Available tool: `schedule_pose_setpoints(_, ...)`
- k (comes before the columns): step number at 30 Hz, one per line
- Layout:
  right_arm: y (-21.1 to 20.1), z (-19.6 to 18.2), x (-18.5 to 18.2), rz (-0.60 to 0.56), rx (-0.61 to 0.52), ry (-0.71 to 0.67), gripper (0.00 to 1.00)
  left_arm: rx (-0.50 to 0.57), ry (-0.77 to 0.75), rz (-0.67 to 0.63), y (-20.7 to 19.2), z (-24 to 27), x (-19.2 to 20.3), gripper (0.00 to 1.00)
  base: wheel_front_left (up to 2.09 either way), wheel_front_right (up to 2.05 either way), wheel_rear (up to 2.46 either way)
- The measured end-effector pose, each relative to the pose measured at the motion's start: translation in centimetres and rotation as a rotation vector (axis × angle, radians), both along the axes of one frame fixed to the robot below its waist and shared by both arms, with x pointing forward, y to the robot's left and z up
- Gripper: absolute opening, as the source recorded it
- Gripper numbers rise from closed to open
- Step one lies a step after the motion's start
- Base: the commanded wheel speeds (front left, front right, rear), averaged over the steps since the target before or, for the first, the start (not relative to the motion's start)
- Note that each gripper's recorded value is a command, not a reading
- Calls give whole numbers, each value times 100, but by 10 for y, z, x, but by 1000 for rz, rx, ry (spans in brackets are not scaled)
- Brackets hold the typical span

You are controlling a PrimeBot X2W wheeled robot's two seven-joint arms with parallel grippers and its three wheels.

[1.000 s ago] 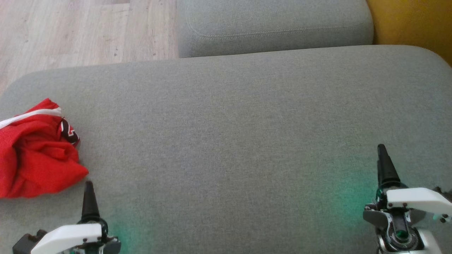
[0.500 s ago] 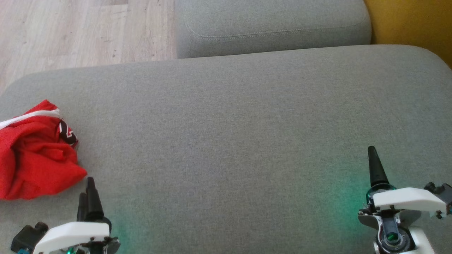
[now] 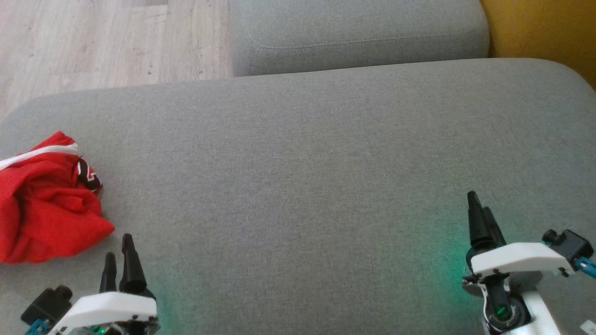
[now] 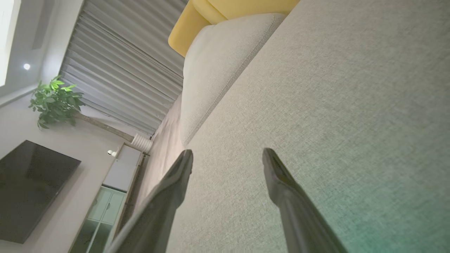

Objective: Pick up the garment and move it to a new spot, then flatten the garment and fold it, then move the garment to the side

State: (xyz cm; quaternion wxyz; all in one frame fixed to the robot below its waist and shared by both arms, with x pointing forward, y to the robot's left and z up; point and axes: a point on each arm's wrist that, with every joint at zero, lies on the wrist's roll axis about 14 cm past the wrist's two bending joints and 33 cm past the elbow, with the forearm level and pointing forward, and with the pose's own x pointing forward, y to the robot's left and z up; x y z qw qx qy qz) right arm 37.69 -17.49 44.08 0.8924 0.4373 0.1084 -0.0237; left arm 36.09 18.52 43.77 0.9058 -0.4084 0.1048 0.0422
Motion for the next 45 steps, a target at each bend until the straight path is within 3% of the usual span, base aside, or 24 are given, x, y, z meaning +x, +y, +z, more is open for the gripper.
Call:
schedule_pose_setpoints(30, 10, -5, 0, 133, -426, -39, 100, 441, -24, -131, -13, -2, 1, 100, 0, 0, 0)
schedule_pose_setpoints(45, 17, 0, 3, 192, -592, -92, 100, 611, -52, -162, -12, 0, 3, 100, 0, 0, 0)
